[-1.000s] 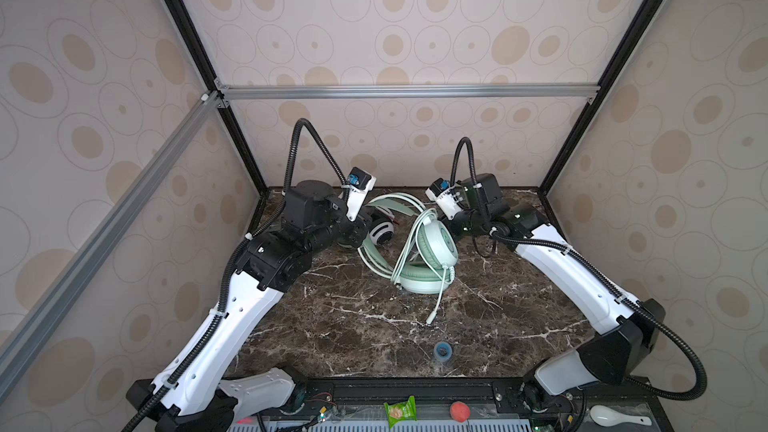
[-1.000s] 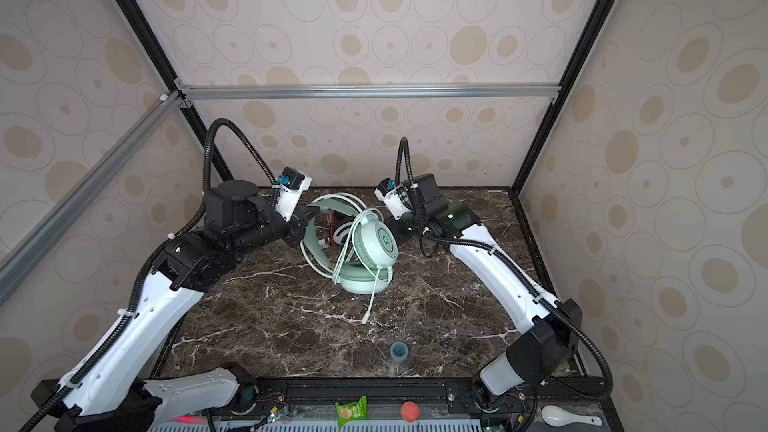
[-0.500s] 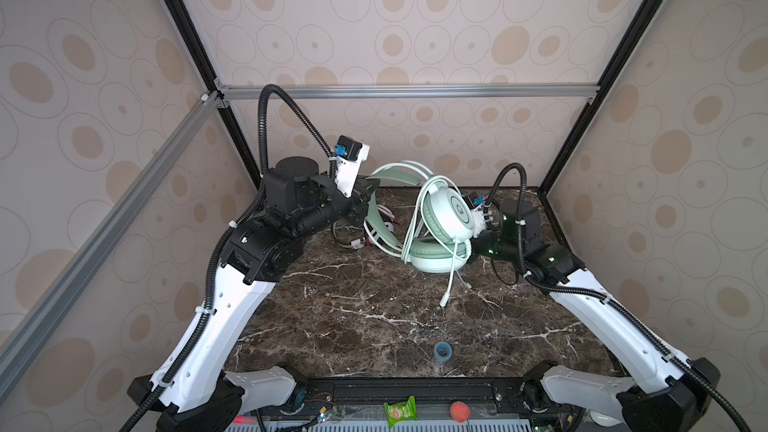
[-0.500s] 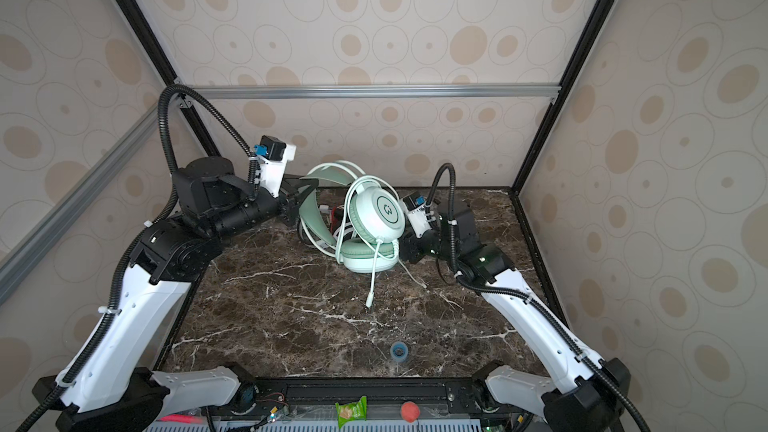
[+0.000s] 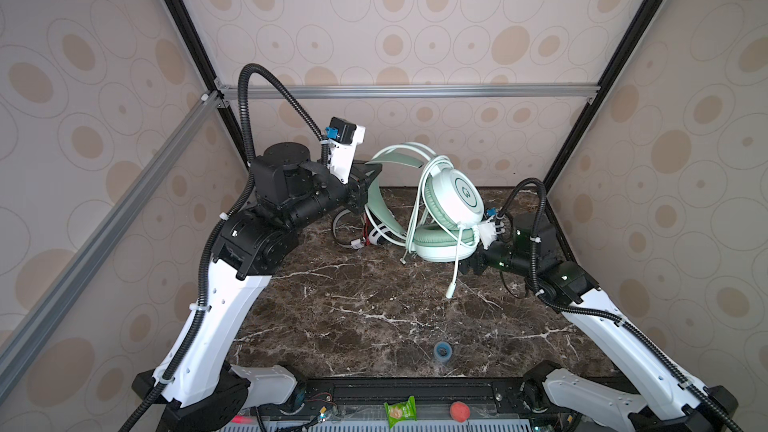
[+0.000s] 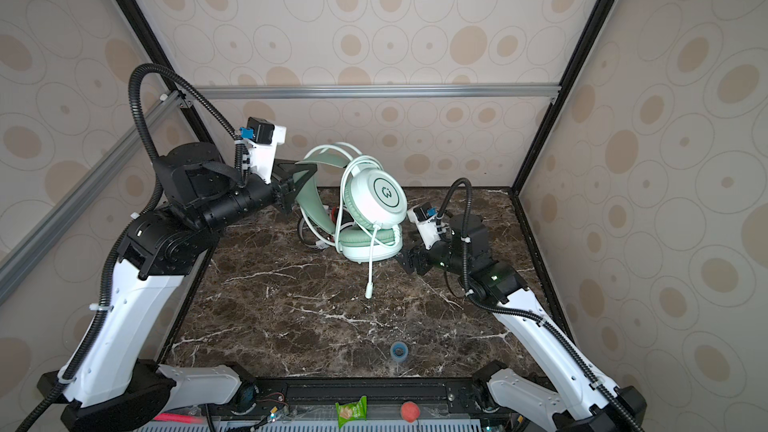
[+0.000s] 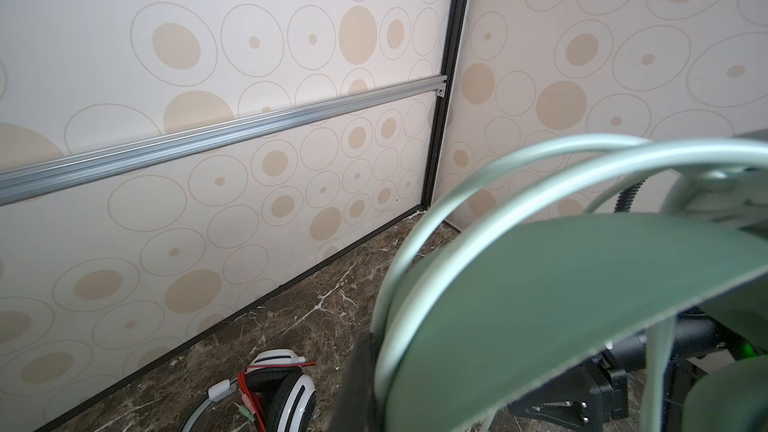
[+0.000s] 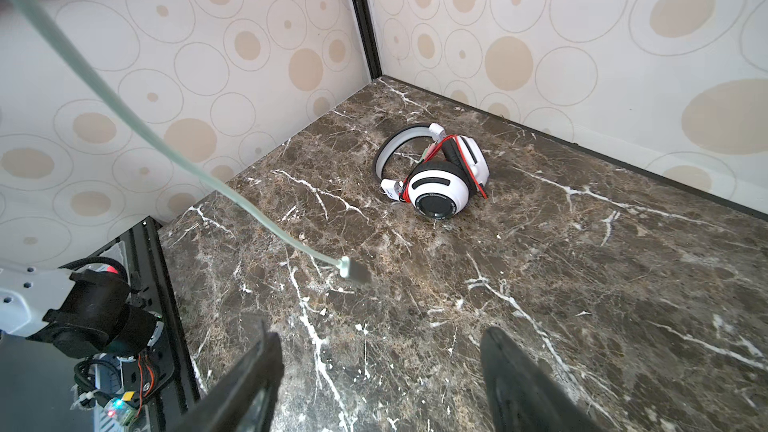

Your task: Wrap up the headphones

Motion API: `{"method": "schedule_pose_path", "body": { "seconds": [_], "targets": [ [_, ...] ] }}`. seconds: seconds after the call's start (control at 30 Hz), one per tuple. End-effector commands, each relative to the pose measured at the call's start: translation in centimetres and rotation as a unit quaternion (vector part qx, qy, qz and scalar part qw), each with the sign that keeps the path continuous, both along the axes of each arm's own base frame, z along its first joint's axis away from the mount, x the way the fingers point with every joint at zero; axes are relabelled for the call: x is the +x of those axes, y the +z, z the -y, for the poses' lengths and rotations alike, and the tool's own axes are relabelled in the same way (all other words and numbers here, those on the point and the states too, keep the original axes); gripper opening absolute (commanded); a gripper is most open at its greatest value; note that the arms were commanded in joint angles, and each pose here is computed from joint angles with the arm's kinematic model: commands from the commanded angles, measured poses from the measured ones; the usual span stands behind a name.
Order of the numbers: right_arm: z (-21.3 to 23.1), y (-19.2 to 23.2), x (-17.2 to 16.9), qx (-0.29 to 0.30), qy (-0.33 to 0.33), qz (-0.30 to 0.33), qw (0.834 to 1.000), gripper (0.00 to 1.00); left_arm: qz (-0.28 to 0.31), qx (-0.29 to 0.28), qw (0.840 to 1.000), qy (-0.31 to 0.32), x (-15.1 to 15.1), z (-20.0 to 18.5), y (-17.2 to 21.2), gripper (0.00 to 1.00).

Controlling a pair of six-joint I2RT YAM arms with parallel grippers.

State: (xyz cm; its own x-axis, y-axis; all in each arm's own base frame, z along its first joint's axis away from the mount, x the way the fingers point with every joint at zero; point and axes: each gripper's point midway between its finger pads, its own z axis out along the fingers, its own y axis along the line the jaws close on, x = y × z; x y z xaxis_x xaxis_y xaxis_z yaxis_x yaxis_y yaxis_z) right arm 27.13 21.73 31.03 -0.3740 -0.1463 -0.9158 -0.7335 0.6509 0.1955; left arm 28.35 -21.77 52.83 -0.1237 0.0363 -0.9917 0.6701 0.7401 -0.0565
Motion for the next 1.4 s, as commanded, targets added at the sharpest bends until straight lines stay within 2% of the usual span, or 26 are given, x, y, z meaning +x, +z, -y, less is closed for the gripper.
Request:
{"method": "schedule_pose_path", "body": {
  "seconds": [0.0,0.27,0.6,1.13,1.37],
  "targets": [
    [-0.2,0.2,-0.2,0.009,0.01,-0.002,1.0,0.77,0.033,-0.06,0.998,-0.015,-1.7,-0.3,4.3,0.0],
    [-1.6,0.5,-1.7,0.049,0.053,-0.028,0.997,0.77,0.04,-0.066,0.997,-0.021,-2.0,-0.3,5.3,0.0],
    [-1.5,1.9,-3.5,0.062,0.064,-0.011,0.996,0.79,0.041,-0.076,0.996,-0.038,-1.9,0.5,5.7,0.0],
    [-3.4,1.5,-2.2,0.066,0.09,-0.014,0.994,0.78,0.054,-0.092,0.994,-0.036,-2.1,0.3,6.8,0.0],
    [-4.1,0.7,-0.2,0.057,0.081,-0.006,0.995,0.77,0.063,-0.105,0.992,-0.04,-1.9,0.6,7.7,0.0]
  ]
}}
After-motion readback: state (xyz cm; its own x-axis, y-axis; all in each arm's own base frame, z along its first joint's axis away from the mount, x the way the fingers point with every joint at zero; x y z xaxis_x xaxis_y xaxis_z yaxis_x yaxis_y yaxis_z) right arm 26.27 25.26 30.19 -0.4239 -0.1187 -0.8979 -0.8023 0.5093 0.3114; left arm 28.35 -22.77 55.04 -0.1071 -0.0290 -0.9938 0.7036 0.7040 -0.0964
